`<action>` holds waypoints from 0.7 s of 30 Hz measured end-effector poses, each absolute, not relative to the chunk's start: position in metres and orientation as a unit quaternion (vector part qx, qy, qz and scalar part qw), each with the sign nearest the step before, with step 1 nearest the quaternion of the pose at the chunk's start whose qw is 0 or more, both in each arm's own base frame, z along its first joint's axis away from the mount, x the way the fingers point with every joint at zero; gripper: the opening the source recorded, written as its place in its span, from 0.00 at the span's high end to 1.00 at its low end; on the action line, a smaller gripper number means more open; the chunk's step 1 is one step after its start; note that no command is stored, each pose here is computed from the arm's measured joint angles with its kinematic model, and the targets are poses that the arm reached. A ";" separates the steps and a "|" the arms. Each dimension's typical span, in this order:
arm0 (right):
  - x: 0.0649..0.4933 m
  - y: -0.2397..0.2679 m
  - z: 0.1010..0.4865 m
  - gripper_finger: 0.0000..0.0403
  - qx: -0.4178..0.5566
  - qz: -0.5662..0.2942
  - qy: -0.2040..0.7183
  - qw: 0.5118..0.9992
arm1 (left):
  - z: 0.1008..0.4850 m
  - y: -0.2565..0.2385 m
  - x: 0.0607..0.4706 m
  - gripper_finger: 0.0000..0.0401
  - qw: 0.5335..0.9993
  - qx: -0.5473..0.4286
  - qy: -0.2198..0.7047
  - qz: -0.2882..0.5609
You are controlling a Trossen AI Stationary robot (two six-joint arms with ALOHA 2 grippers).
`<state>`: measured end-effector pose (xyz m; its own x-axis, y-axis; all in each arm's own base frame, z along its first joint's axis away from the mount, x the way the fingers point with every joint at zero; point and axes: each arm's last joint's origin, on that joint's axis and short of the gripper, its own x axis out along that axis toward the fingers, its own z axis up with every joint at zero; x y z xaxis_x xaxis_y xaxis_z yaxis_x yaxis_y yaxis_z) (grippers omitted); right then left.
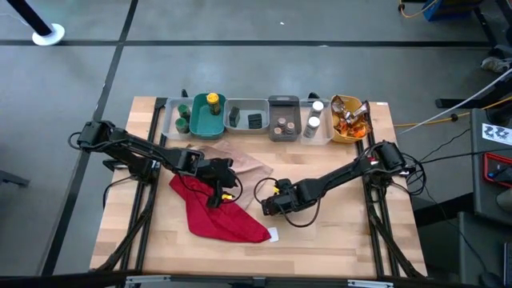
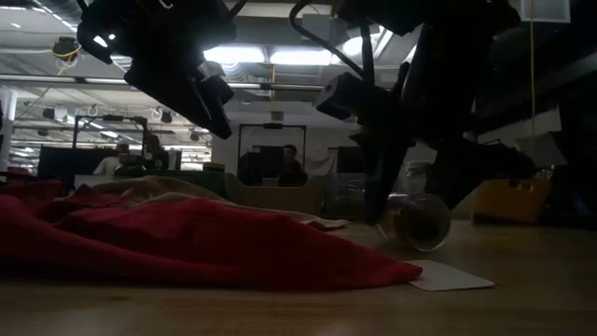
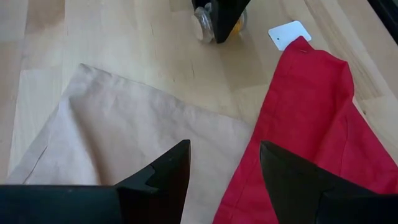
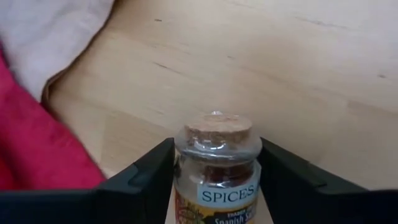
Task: Sort spices by type
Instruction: Put the brown seasoning bottle into the black bin
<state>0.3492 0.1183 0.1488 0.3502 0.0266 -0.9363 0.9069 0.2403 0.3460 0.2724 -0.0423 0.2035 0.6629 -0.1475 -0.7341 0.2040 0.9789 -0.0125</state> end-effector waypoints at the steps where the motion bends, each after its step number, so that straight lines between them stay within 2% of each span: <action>1: 0.349 0.118 0.149 0.50 0.508 -0.342 0.455 0.646 | 0.203 -0.042 0.272 0.55 0.911 0.035 0.399 -0.096; 6: 0.350 0.117 0.149 0.52 0.488 -0.339 0.450 0.667 | 0.204 -0.042 0.273 0.55 0.912 0.036 0.398 -0.096; 14: 0.352 0.106 0.156 0.52 0.414 -0.357 0.400 0.735 | 0.209 -0.030 0.278 0.55 0.926 0.035 0.367 -0.080; 21: 0.355 0.074 0.182 0.52 0.339 -0.364 0.359 0.790 | 0.225 -0.007 0.273 0.55 0.941 0.010 0.337 -0.037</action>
<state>0.3549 0.0739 0.1824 0.4764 -0.3317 -0.8142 0.8188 0.5049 0.2734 0.2733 -0.0075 0.2249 0.7707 -0.0636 -0.6340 0.0769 0.9970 -0.0066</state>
